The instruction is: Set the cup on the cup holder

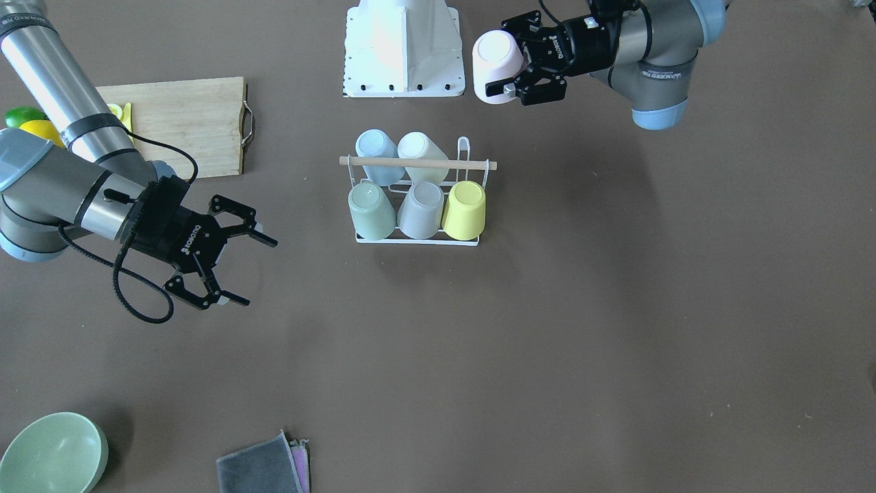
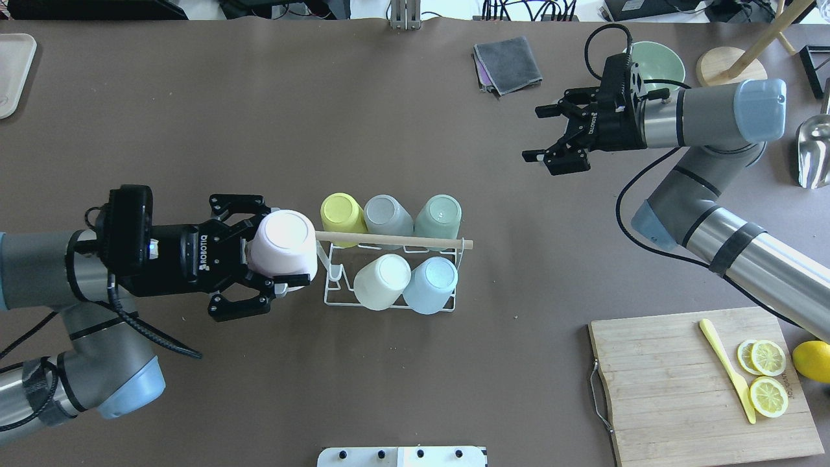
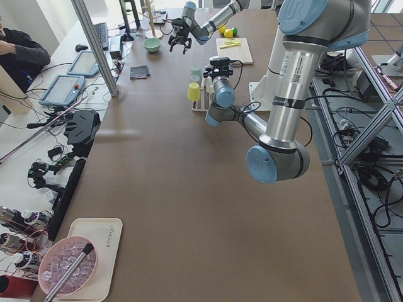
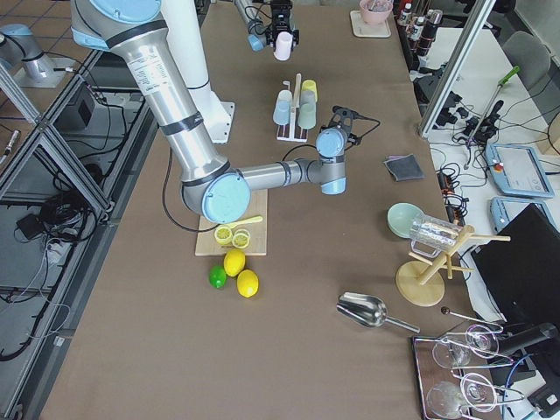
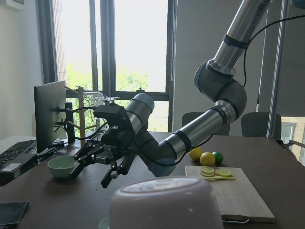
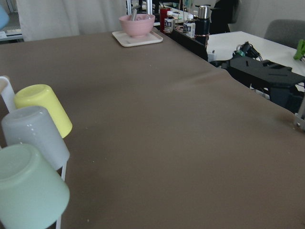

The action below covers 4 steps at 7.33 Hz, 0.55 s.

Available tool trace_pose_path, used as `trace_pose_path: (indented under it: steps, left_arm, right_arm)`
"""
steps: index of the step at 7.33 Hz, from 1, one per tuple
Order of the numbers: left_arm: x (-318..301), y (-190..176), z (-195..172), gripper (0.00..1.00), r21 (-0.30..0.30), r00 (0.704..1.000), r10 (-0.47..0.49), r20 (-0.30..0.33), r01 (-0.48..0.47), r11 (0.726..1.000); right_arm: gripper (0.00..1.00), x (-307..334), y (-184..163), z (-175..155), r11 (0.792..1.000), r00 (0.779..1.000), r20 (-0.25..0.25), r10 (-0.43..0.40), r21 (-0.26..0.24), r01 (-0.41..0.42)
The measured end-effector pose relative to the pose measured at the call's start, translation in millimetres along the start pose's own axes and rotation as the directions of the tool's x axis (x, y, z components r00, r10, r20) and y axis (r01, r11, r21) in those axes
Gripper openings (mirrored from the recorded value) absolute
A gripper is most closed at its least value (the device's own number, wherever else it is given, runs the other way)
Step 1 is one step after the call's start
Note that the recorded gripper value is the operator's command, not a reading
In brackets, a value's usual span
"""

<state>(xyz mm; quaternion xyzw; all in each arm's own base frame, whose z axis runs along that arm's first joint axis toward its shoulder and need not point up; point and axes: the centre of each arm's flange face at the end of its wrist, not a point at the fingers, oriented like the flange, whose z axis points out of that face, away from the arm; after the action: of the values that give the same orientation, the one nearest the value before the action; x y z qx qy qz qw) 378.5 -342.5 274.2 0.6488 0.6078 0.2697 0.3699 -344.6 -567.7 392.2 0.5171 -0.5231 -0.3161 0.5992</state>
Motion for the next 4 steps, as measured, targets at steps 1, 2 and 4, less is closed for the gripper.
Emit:
trace_pose_path:
  steps: [1, 2, 4]
  left_arm:
    - [-4, 11, 16, 0.36, -0.006, 0.999, 0.044, 0.013, -0.043, 0.999]
    - [-12, 20, 30, 0.36, -0.012, 0.995, 0.088, 0.04, -0.087, 0.996]
    - [-15, 35, 45, 0.36, -0.011, 0.991, 0.113, 0.07, -0.113, 0.994]
  right_arm:
    - [1.0, 22, 6, -10, 0.996, 0.997, -0.054, 0.055, -0.067, -0.059]
    - [0.99, 47, 13, -24, 0.983, 0.987, -0.116, 0.115, -0.132, -0.13]
    - [1.0, 93, 20, -52, 0.916, 0.938, -0.236, 0.253, -0.254, -0.311]
